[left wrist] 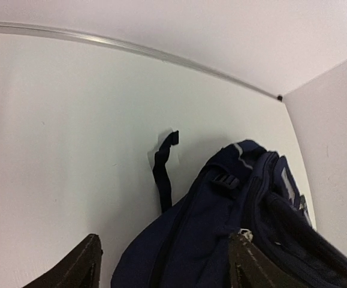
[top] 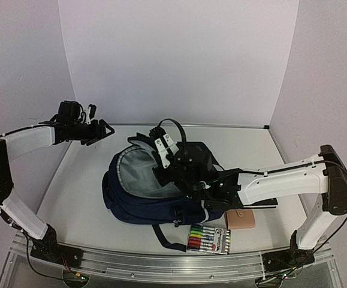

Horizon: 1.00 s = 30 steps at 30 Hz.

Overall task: Pack the student bag
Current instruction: Unzip the student bag at the center of the board.

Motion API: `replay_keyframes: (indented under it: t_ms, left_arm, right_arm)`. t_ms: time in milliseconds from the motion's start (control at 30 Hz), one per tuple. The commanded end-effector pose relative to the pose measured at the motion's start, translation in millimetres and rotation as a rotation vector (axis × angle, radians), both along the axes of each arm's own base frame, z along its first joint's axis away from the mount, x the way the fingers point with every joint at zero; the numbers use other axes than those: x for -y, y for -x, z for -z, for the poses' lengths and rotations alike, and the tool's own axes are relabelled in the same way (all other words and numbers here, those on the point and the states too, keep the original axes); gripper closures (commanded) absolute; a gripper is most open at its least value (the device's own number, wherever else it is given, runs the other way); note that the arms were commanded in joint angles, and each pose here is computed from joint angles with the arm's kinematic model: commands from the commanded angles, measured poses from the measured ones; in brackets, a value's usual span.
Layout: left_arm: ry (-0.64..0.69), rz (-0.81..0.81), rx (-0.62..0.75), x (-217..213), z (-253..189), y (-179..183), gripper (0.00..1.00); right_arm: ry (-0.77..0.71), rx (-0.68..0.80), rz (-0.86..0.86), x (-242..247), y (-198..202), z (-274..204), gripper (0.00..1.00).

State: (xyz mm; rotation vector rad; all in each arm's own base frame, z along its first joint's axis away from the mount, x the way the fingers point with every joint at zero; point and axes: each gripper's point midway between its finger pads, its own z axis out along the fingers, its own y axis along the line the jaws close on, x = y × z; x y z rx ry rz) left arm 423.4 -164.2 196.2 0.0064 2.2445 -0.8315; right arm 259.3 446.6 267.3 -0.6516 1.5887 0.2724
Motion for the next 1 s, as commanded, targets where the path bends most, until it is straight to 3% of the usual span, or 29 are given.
replay_keyframes:
  t_ms: [0,267,400,500,567,700,767,867,967]
  left_arm:
    - [-0.06,-0.211,-0.014,-40,-16,33,0.23]
    - [0.13,-0.216,-0.154,-34,9,102,0.18]
    - [0.178,-0.223,-0.164,-34,13,119,0.16]
    - [0.181,-0.227,-0.175,-35,19,126,0.16]
    - [0.175,-0.224,-0.183,-35,23,127,0.16]
    - [0.136,-0.224,-0.189,-39,27,128,0.16]
    - [0.126,-0.233,-0.185,-41,27,128,0.15]
    - [0.115,-0.248,-0.185,-44,28,128,0.14]
    - [0.114,-0.251,-0.189,-45,30,130,0.14]
  right_arm:
    - [-0.123,0.074,0.177,-1,-23,-34,1.0]
    - [-0.084,0.079,0.232,-23,-65,-11,1.0]
    - [-0.096,0.067,0.201,-31,-88,-13,1.0]
    - [-0.085,0.045,0.18,-36,-102,-13,0.93]
    - [-0.063,0.028,0.157,-40,-105,-19,0.82]
    - [-0.071,-0.064,0.071,-40,-89,-43,0.24]
    - [-0.114,-0.108,0.032,-28,-75,-62,0.04]
    - [-0.167,-0.166,0.014,0,-55,-81,0.02]
    - [-0.156,-0.225,0.108,42,-47,-72,0.02]
